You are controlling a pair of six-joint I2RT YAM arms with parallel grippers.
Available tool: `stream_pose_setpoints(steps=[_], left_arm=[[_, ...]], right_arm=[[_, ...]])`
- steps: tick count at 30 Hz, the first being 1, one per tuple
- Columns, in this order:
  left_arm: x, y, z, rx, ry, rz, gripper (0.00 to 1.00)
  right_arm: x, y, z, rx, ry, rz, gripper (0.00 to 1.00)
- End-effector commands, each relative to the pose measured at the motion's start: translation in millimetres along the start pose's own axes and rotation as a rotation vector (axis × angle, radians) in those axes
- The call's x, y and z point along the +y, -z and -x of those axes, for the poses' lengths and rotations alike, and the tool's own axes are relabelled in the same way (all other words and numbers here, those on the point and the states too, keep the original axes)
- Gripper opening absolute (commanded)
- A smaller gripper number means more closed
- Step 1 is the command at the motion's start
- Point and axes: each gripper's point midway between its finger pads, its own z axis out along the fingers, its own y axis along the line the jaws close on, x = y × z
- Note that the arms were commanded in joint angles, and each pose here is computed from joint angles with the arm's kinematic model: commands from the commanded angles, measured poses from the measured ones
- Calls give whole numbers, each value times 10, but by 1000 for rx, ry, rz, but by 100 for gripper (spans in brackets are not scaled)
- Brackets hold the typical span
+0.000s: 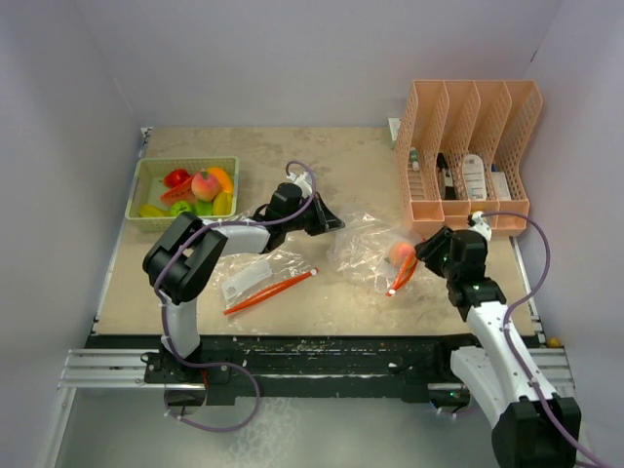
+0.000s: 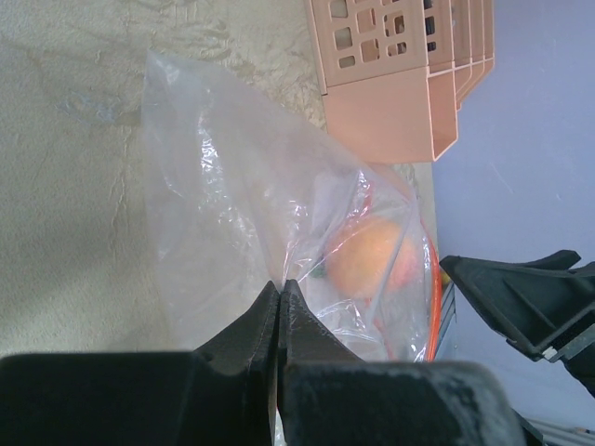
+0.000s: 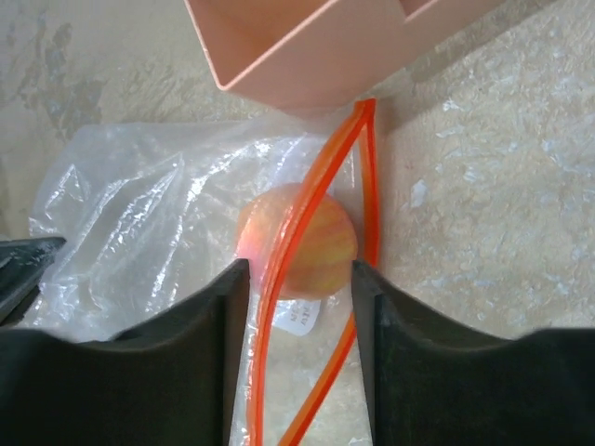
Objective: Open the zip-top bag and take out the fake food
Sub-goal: Pick up the fake fruit from the zipper food storage bag.
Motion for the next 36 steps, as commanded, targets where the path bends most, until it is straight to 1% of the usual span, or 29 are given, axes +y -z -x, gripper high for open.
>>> stream_pose_setpoints(steps=[1,2,3,6,9,11,14,18,21,25,26,28,31,33,36], left_arm=[[-192,-4,113,-25,-13,-63,0],[-197,-2,117,-26,-13,-65,0],[-198,0,115,-26,-12,-64,0],[-193,11,108,-25,-14,-63,0],[-175,14,97,-25,-12,-59,0],[-168,8,91,-25,-6,-61,0],[-180,-5,95,-25,-2,-69,0],[-172,-22,95,-24,0,-70,0],[-181,-15,97,-24,1,-70,0],[-157,-6,88,-24,-1,-60,0],[-150,-11,84,-23,1,-59,0],[-144,-23,74,-19,4,-62,0],[-143,-38,80,-19,6,-65,0],[-140,-41,76,-17,7,-65,0],[-155,-26,76,-18,4,-67,0]], right_arm=[[-89,26,-145,28,-140,-30,38],[-108,27,-151,25,-153,-36,30],[-121,30,-153,20,-159,-38,25],[-123,67,-182,28,-165,-30,15],[-75,53,-234,48,-158,6,9],[-12,-7,-358,97,-159,55,8],[167,-91,-544,188,-137,174,12],[364,-155,-579,251,-98,268,11],[445,-115,-481,224,-77,301,10],[522,-16,-272,164,-33,311,10],[524,10,-254,166,-17,308,10],[541,55,-232,174,-9,305,11],[533,32,-91,134,16,270,14],[501,-11,-42,122,43,242,19],[456,-105,-27,128,85,210,33]])
